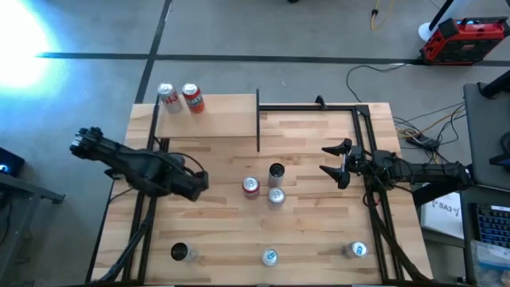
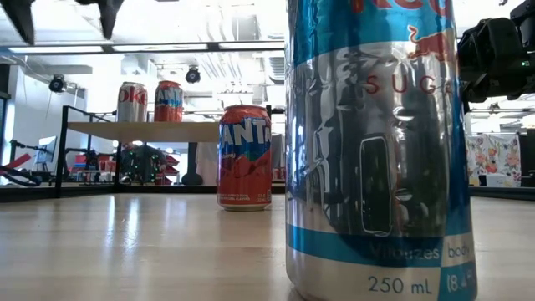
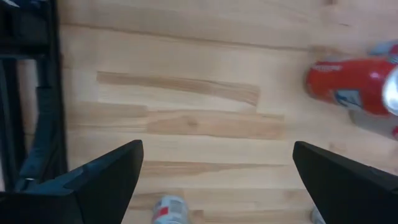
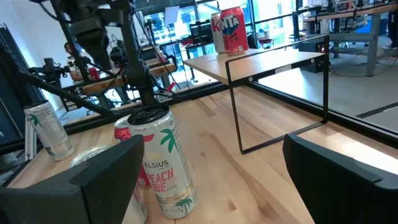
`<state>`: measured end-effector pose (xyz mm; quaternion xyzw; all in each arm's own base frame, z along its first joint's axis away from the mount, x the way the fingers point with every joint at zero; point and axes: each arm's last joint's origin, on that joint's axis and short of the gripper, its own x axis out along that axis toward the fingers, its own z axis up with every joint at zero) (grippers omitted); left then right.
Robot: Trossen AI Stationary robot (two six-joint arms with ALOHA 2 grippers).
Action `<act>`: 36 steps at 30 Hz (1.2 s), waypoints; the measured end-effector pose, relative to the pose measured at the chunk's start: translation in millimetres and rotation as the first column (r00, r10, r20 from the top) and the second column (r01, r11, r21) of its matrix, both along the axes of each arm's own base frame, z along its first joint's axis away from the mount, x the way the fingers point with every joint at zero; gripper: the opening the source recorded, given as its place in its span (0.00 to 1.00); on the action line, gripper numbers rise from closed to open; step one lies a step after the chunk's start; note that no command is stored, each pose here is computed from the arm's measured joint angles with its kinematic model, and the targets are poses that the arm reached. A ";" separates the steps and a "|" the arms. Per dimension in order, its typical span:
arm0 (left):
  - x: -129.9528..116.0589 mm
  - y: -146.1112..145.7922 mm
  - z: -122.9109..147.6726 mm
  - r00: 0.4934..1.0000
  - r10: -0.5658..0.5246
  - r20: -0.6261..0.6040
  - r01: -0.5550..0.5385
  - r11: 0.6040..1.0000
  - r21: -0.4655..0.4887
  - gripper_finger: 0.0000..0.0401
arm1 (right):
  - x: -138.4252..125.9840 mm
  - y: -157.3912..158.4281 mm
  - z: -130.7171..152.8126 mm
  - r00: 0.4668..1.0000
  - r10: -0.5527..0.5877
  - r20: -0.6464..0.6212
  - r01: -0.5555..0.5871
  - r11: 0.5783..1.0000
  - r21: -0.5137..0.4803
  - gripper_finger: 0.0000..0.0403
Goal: Place canned beverage on shelf
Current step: Put the red and silver soda can and align the with the other red silver soda can on the shelf
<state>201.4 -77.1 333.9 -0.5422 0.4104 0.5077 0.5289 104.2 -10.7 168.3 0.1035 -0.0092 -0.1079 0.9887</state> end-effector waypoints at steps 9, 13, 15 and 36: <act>60.8 -21.3 8.1 0.992 -0.120 0.028 0.114 0.982 0.153 0.99 | 0.0 0.0 0.0 1.000 0.000 0.000 0.000 1.000 0.000 0.91; 89.5 -26.0 12.7 0.973 -0.229 0.022 0.221 0.956 0.193 0.99 | 0.0 0.0 0.0 1.000 0.000 0.000 0.000 1.000 0.000 0.91; 102.9 -26.5 13.9 0.961 -0.275 0.013 0.267 0.941 0.207 0.99 | 0.0 0.0 0.1 1.000 0.000 0.000 0.000 1.000 0.000 0.91; 171.9 -3.8 -8.6 0.922 -0.379 0.081 0.368 0.922 0.121 0.94 | 0.0 0.0 0.0 1.000 0.000 0.000 0.000 1.000 0.000 0.91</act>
